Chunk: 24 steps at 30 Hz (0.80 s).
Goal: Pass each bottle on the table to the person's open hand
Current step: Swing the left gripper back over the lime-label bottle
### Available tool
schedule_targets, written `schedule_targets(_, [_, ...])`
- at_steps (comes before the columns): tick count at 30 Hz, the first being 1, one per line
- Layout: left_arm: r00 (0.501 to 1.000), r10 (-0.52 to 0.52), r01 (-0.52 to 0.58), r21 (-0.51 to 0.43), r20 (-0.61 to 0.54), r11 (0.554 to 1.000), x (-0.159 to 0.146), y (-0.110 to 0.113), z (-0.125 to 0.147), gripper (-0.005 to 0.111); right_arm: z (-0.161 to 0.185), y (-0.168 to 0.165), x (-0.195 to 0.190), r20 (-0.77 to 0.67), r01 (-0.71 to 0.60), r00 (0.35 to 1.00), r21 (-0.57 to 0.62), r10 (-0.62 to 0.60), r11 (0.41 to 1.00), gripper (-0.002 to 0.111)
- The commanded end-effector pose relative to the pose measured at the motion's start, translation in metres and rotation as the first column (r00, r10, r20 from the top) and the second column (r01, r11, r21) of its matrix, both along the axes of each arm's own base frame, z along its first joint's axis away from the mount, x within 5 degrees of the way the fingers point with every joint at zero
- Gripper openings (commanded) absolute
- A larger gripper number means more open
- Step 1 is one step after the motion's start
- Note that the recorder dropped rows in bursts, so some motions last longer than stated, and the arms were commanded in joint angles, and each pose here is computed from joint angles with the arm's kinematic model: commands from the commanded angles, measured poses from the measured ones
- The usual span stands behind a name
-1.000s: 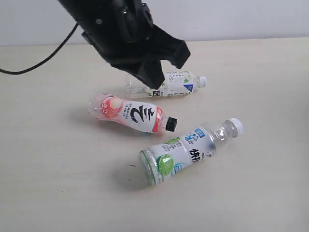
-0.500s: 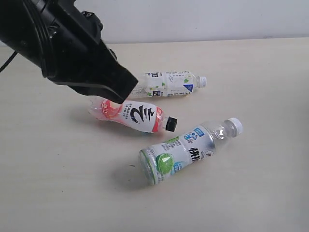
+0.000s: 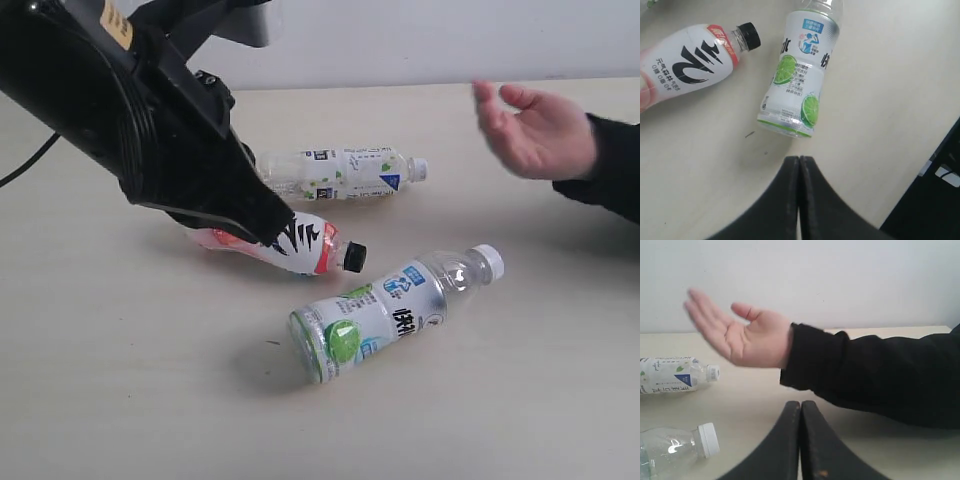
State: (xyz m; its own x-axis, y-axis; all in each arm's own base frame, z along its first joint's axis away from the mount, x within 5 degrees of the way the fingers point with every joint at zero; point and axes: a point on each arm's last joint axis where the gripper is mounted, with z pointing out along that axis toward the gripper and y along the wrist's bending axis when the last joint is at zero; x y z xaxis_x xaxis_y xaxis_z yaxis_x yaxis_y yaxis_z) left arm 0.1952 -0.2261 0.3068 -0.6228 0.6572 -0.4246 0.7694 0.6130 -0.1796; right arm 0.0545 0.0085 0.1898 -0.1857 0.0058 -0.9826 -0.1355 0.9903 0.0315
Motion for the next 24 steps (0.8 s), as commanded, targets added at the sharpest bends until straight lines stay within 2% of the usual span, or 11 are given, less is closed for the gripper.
schedule_targets(1, [0.998, -0.021, 0.022, -0.019, 0.052, 1.000, 0.006, -0.007, -0.005, 0.000, -0.001, 0.000, 0.000, 0.006, 0.005, 1.000, -0.004, -0.005, 1.000, 0.000])
schedule_targets(6, [0.993, -0.077, 0.078, -0.010, 0.088, 0.997, 0.010, -0.010, -0.009, 0.000, -0.001, 0.000, 0.000, 0.006, 0.005, 1.000, -0.004, -0.005, 1.000, 0.000])
schedule_targets(24, [0.994, -0.092, 0.091, 0.024, 0.053, 0.996, 0.010, -0.011, -0.016, 0.000, -0.001, 0.000, 0.000, 0.006, 0.005, 1.000, -0.004, -0.005, 1.000, 0.000])
